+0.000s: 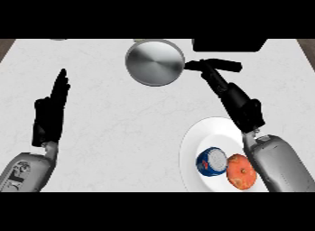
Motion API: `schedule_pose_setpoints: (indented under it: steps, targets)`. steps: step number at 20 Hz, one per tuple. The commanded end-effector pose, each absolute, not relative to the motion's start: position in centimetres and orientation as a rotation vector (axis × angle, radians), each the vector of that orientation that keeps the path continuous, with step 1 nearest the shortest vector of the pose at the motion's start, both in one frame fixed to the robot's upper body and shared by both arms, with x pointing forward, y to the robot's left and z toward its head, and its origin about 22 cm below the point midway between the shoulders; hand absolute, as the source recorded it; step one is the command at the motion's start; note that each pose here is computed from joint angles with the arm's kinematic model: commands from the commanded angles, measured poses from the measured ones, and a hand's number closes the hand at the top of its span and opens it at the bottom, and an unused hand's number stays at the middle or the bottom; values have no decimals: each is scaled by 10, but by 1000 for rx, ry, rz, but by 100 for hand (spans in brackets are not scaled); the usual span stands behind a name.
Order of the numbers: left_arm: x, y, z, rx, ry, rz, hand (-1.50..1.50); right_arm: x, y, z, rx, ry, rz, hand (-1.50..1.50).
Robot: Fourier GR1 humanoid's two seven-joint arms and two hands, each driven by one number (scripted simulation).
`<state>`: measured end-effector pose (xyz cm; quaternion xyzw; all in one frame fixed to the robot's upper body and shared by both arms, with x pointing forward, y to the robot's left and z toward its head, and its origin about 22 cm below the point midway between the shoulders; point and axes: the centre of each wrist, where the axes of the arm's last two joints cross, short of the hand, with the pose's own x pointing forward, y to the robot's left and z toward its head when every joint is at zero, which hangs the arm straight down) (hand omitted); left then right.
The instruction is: Pick the squash from the plate and place it in the pan
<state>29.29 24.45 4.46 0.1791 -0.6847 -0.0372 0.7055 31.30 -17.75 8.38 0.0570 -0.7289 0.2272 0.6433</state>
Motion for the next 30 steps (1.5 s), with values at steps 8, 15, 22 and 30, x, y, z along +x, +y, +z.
schedule_pose_setpoints:
  steps: [8, 15, 22, 30]
  targets:
    - [283, 279, 58, 261, -1610, -21, 0, 234, -315, -3, -9, -1644, 559, 150]
    - [276, 292, 46, 280, -1604, -9, 0, 161, -402, 20, -379, -1887, 554, -150]
    - [283, 292, 50, 243, -1610, -19, 0, 153, -422, 124, -474, -1711, 923, -150]
    - [292, 280, 48, 237, -1635, -21, 0, 149, -382, 204, -536, -1601, 1001, -150]
